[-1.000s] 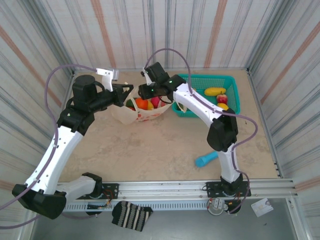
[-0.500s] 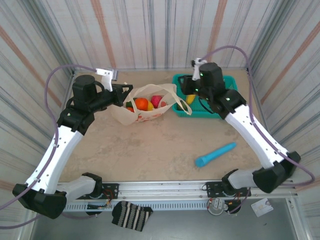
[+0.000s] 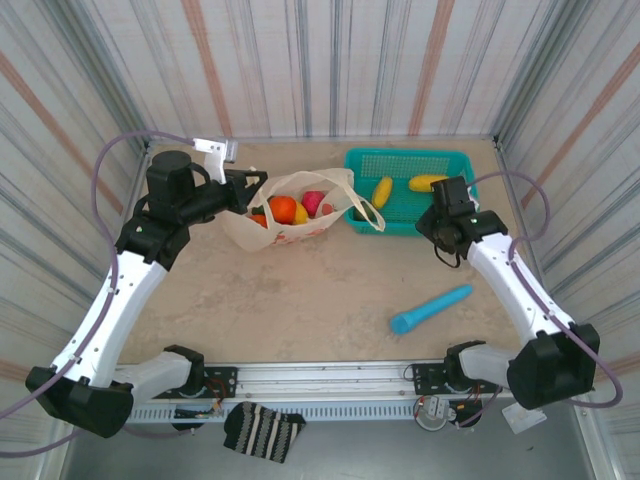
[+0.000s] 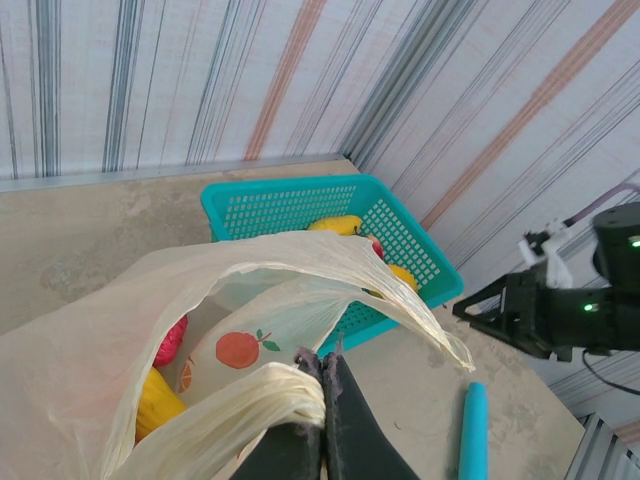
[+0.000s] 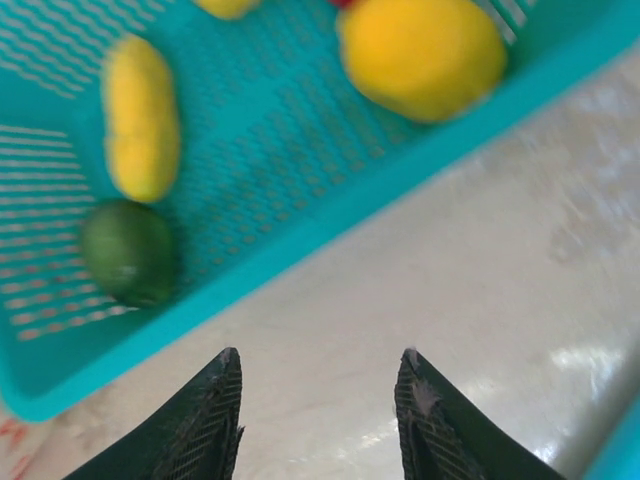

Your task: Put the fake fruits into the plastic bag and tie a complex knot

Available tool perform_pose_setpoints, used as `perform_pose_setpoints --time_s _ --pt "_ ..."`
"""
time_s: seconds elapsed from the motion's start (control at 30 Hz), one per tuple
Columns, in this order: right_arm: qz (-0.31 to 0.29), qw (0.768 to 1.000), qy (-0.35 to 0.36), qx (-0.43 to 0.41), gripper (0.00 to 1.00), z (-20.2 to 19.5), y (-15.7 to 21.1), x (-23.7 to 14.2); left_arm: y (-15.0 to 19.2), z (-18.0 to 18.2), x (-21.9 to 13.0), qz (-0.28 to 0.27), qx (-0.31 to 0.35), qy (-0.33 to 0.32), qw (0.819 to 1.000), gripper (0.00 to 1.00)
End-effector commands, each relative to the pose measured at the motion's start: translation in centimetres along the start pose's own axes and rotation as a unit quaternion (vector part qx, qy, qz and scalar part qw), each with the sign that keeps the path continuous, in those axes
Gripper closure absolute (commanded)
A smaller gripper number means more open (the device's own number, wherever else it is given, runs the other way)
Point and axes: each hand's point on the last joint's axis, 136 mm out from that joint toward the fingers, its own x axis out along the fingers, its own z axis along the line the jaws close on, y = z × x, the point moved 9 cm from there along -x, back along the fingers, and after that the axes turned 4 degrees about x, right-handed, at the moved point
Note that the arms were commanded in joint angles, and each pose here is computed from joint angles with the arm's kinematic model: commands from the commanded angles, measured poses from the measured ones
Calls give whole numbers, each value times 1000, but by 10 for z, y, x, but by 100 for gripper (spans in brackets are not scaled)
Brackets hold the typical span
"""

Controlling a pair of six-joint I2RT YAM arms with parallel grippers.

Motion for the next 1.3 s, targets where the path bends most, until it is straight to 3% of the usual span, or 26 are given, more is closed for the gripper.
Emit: perform_pose_setpoints --time_s 0.0,0.23,0.53,0.7,0.8,0.93,1.07,1.13,1.27 --pt "30 995 69 64 58 -14 11 23 -1 0 0 -7 -3 11 1000 100" --pt "34 996 46 63 57 18 -19 77 0 0 4 -4 -1 15 1000 100" --pt "22 999 33 31 57 72 -94 144 0 -2 7 1 3 19 1000 100" --pt "55 998 -37 5 55 90 -88 136 1 -3 6 3 4 20 1000 100" --pt "36 991 -100 -79 53 103 -79 96 2 -3 7 4 7 16 1000 100" --pt "-85 946 -223 -221 47 123 -60 7 3 -3 11 9 6 19 1000 100" --pt "-74 898 -314 -301 43 126 -43 -41 -1 -4 12 7 8 20 1000 100" --pt "-70 862 -353 -357 41 124 -25 -58 -4 -5 11 6 11 19 1000 100" --pt "-90 806 -366 -457 38 113 10 -82 -6 -5 10 3 14 15 1000 100"
